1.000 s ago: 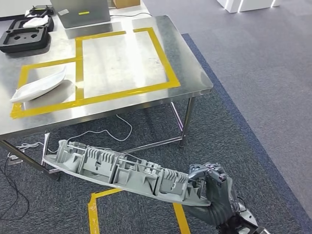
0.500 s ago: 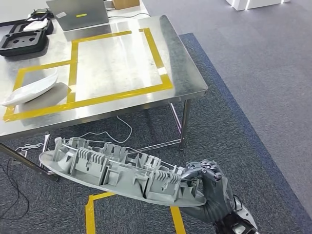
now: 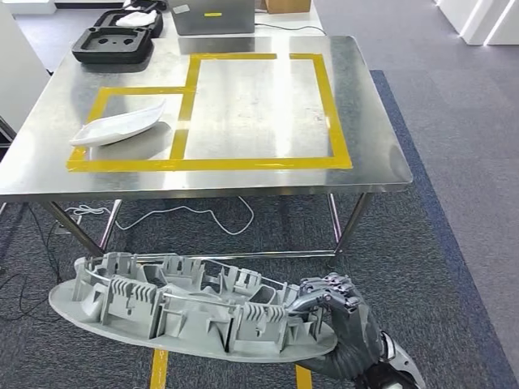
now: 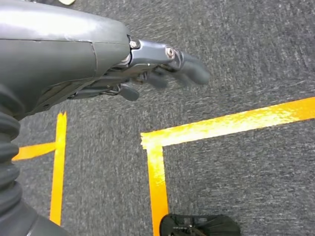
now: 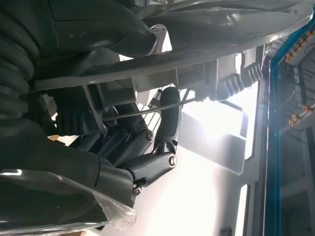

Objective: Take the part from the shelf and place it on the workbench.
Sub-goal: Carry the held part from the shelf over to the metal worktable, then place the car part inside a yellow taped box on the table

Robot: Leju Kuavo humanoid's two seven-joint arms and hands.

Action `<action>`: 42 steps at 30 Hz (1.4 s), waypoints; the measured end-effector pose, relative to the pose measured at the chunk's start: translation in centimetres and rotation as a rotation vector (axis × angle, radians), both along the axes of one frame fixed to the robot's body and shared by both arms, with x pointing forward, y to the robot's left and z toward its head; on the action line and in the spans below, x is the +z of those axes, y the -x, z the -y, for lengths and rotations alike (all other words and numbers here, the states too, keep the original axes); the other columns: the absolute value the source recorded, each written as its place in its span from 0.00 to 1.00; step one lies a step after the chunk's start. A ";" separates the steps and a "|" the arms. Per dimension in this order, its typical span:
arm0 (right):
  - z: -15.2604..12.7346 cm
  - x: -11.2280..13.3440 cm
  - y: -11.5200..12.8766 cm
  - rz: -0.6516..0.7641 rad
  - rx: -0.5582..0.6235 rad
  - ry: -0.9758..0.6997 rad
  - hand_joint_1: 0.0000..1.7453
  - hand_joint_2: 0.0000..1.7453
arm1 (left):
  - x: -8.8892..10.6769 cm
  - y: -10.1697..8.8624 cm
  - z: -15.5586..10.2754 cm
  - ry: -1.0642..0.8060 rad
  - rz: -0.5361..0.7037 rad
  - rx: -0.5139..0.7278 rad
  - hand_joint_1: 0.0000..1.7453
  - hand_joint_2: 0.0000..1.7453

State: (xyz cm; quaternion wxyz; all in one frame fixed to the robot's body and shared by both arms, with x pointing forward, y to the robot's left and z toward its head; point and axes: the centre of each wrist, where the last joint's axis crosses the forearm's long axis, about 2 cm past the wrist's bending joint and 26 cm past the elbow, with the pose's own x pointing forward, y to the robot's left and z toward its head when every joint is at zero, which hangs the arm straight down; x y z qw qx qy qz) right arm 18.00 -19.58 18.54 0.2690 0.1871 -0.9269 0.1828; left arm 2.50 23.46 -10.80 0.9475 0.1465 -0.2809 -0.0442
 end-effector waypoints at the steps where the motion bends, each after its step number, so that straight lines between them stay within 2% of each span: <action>1: 0.0 -0.1 0.0 -0.002 0.001 0.005 1.00 1.00 | 0.0 0.0 0.0 0.001 0.000 0.000 0.00 1.00; 22: 0.0 -0.2 0.0 -0.011 0.005 -0.008 1.00 1.00 | 0.0 0.2 0.1 0.014 -0.004 -0.023 0.00 1.00; 35: 0.2 0.2 -0.2 -0.028 -0.106 -0.106 1.00 1.00 | 0.0 0.8 0.4 0.017 -0.014 -0.017 0.00 1.00; 42: 0.2 0.1 -0.4 -0.057 -0.149 -0.152 1.00 1.00 | 0.0 0.4 0.7 0.021 -0.007 -0.010 0.00 1.00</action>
